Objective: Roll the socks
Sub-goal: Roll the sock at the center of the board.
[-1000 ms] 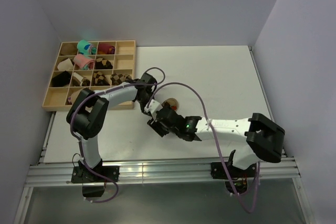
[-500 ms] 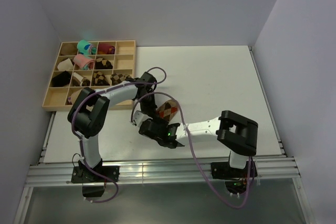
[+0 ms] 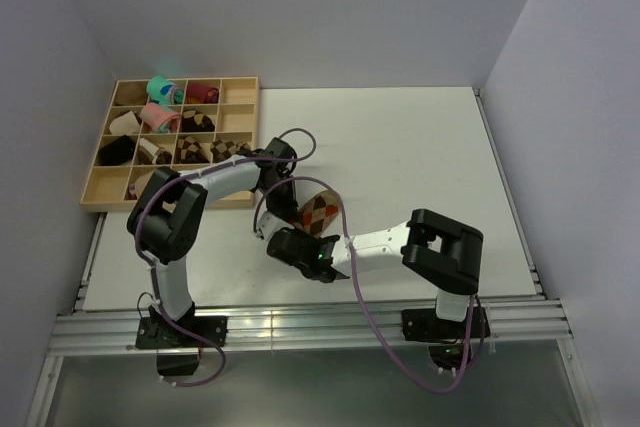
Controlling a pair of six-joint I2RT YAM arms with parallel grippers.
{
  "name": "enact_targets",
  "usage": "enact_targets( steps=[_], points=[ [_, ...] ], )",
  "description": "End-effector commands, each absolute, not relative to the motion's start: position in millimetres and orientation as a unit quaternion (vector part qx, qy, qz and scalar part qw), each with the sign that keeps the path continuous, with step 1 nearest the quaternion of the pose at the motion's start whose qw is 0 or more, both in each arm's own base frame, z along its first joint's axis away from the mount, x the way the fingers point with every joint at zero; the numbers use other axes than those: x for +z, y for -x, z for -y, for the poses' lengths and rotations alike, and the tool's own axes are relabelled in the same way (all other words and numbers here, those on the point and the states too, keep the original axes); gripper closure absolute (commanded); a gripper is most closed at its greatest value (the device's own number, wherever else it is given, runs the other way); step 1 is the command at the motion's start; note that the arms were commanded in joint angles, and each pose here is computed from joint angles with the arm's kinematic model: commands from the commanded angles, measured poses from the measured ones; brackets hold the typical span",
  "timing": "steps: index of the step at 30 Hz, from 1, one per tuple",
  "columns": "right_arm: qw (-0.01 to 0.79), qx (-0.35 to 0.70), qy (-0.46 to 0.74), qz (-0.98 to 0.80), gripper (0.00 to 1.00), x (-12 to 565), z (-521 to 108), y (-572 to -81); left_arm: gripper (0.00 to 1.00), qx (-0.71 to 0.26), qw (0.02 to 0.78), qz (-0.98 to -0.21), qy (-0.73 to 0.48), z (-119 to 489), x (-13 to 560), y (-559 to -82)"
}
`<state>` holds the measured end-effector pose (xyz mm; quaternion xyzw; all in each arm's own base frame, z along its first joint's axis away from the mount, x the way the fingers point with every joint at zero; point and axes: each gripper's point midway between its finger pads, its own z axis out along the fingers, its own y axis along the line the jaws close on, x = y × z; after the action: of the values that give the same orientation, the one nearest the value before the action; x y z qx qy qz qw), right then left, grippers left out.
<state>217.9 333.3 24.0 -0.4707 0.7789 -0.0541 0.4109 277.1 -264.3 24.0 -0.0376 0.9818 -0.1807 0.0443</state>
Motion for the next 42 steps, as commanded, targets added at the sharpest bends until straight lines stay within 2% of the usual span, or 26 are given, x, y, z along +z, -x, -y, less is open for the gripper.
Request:
enact_targets(
  steps=[1,2,8,11,13,18,29,42],
  points=[
    [0.404,0.034,0.419,-0.812,1.00,35,-339,-214,0.73,-0.166,0.050,-0.983,0.054,247,23,-272],
    [0.390,0.059,0.412,-0.821,1.00,34,-338,-215,0.70,-0.169,0.052,-0.982,0.064,246,24,-272],
    [0.357,0.176,0.357,-0.845,1.00,38,-335,-218,0.33,-0.211,0.121,-0.964,0.105,241,59,-291],
    [0.342,0.211,0.335,-0.852,1.00,36,-331,-223,0.23,-0.226,0.151,-0.953,0.132,235,73,-296],
    [0.320,0.248,0.330,-0.852,1.00,33,-333,-218,0.21,-0.233,0.166,-0.946,0.155,230,74,-299],
    [0.277,0.318,0.295,-0.857,1.00,25,-328,-219,0.21,-0.262,0.193,-0.929,0.179,226,85,-298],
    [0.192,0.451,0.214,-0.845,1.00,15,-317,-226,0.20,-0.324,0.163,-0.914,0.180,249,66,-283],
    [0.152,0.468,0.161,-0.856,1.00,-2,-305,-246,0.25,-0.320,0.160,-0.911,0.203,257,42,-287]
  ],
)
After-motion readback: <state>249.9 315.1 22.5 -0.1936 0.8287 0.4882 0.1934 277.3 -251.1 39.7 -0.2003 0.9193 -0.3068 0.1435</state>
